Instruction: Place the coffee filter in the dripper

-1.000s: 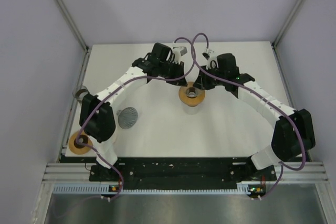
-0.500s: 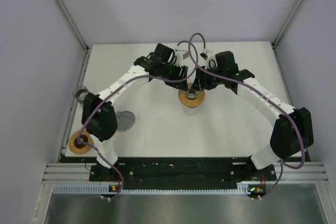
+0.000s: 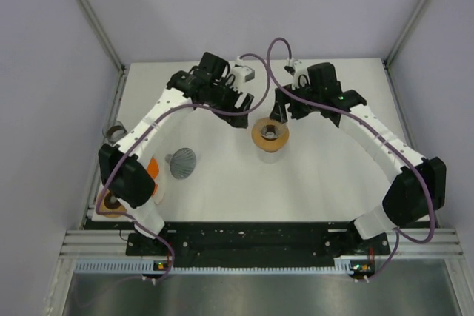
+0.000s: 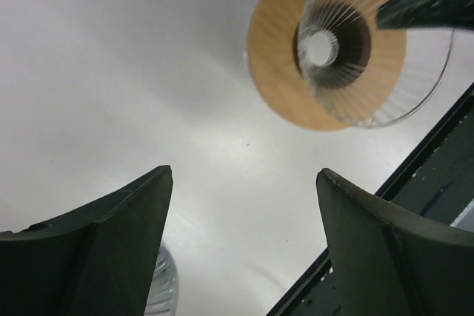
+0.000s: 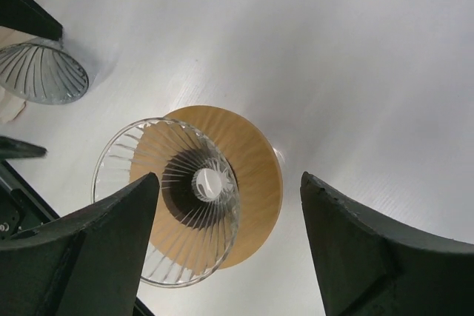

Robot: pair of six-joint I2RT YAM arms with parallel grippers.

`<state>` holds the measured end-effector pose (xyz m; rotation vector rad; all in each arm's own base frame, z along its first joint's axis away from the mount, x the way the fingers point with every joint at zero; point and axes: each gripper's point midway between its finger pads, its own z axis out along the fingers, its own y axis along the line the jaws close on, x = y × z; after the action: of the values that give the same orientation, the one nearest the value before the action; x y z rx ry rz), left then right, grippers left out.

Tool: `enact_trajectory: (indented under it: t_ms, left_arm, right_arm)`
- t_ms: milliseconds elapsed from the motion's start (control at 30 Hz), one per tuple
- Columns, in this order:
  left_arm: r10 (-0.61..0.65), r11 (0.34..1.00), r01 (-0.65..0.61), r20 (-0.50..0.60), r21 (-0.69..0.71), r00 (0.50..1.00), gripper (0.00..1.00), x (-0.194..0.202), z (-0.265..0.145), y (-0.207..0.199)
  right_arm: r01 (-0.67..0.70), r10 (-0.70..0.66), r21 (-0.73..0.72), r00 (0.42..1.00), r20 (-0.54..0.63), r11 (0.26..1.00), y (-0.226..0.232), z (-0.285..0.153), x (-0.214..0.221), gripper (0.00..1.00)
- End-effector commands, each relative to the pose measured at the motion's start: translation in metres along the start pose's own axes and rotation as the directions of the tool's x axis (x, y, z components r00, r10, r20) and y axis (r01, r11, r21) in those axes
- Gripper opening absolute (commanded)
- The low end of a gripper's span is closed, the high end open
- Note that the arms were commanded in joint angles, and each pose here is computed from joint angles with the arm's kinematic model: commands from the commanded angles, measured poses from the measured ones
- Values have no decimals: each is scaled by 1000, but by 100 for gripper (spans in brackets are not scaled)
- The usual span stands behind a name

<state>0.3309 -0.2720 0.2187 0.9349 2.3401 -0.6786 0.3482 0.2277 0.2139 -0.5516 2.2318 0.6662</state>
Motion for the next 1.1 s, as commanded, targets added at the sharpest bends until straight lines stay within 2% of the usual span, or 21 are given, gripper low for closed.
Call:
enact_trajectory:
  t_ms: [0,233,333,467,567,700,800,900,1067]
  left_arm:
    - [43,988,-49,-41,-144,998,84,27,-57,33]
    - [-118,946,96,-55,-308,992,85,88,-120,92]
    - [-192,894,134,-95,-428,977,85,131,-140,115]
    - [-285,777,135,-152,-615,947,86,186,-167,141]
    - [-338,722,109,-211,-683,917,86,220,-166,150]
    - [-403,724,126,-268,-678,875,88,247,-149,148]
    - [-393,728,57,-347,-684,851,91,266,-138,148]
    - [-345,657,-111,-429,-745,835,91,284,-142,161]
    - [-281,599,-166,-400,-783,873,88,284,-137,168]
  right_arm:
    - [64,-65,17,993,96,998,8,-30,-32,77]
    - [59,-58,-6,994,89,998,13,-35,-31,78]
    - [57,-54,-29,995,80,998,17,-35,-23,80]
    - [63,-63,-3,996,60,998,11,-36,-8,81]
    - [52,-54,39,997,57,998,3,-36,-4,82]
    - [50,-54,50,996,76,998,4,-42,-8,82]
    - [55,-60,47,993,97,997,7,-50,-11,83]
    - [63,-68,47,991,117,997,10,-57,-13,83]
    - [77,-81,34,987,138,996,13,-61,-17,83]
